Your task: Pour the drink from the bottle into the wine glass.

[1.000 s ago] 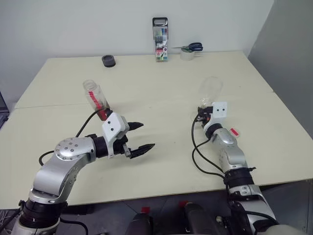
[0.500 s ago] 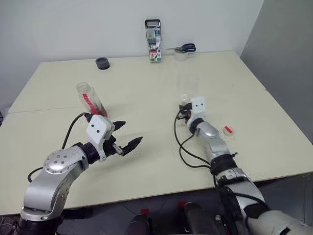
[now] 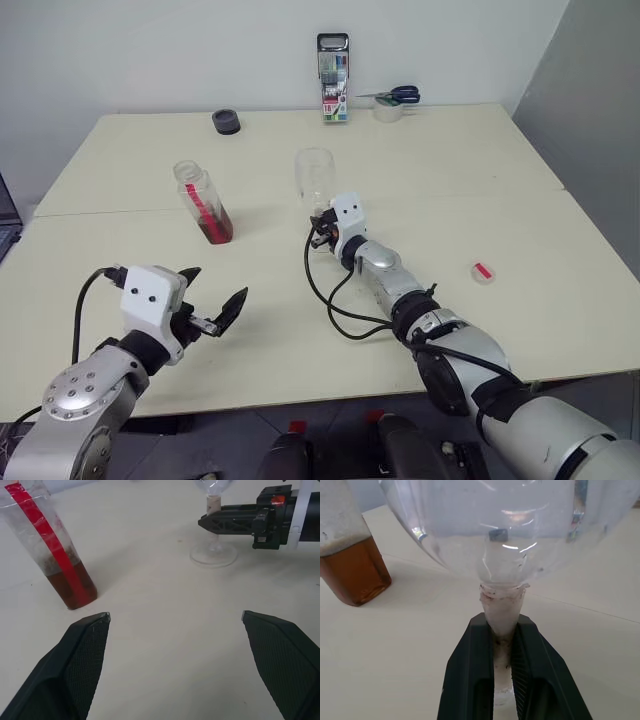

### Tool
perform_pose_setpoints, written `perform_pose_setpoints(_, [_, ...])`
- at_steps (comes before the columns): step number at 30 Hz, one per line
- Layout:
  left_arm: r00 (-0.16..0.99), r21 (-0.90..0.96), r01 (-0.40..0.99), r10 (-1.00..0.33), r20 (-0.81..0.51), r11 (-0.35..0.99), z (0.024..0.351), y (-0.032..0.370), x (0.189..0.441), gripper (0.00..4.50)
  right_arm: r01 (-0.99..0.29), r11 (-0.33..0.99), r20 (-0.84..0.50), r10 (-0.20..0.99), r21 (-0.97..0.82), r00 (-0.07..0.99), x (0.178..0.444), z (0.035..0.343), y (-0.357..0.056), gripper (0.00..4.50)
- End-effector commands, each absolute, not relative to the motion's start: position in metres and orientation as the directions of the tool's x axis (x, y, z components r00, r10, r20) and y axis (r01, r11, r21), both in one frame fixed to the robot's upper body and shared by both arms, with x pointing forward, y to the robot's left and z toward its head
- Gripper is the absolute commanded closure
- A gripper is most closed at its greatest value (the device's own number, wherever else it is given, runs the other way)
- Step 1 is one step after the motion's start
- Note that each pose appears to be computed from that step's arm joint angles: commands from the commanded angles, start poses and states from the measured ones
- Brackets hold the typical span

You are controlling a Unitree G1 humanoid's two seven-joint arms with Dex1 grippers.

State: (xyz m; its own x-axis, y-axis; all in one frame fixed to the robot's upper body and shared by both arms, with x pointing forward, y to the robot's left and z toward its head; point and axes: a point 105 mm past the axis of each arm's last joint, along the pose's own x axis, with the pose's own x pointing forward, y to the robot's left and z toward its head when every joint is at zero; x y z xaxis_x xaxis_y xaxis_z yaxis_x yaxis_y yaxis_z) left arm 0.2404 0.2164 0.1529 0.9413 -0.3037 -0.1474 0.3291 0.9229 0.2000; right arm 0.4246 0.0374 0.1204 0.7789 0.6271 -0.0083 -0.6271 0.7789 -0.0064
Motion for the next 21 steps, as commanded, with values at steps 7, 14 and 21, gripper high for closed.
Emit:
perform_pose_setpoints(7, [0.940, 0.234, 0.338, -0.318, -0.121, 0.911, 0.164, 0.217, 0.239, 0.00, -0.663, 0.745, 0.052, 0.667, -0.074, 0.743, 0.418, 0.142, 0.064, 4.29])
perform_pose_setpoints(14, [0.931, 0.246, 0.364, -0.342, -0.130, 0.898, 0.166, 0.219, 0.247, 0.00, -0.656, 0.751, 0.049, 0.659, -0.070, 0.750, 0.419, 0.139, 0.059, 2.70])
perform_pose_setpoints(21, [0.921, 0.251, 0.390, -0.369, -0.128, 0.886, 0.169, 0.216, 0.254, 0.00, -0.652, 0.754, 0.056, 0.656, -0.084, 0.752, 0.419, 0.138, 0.057, 0.21])
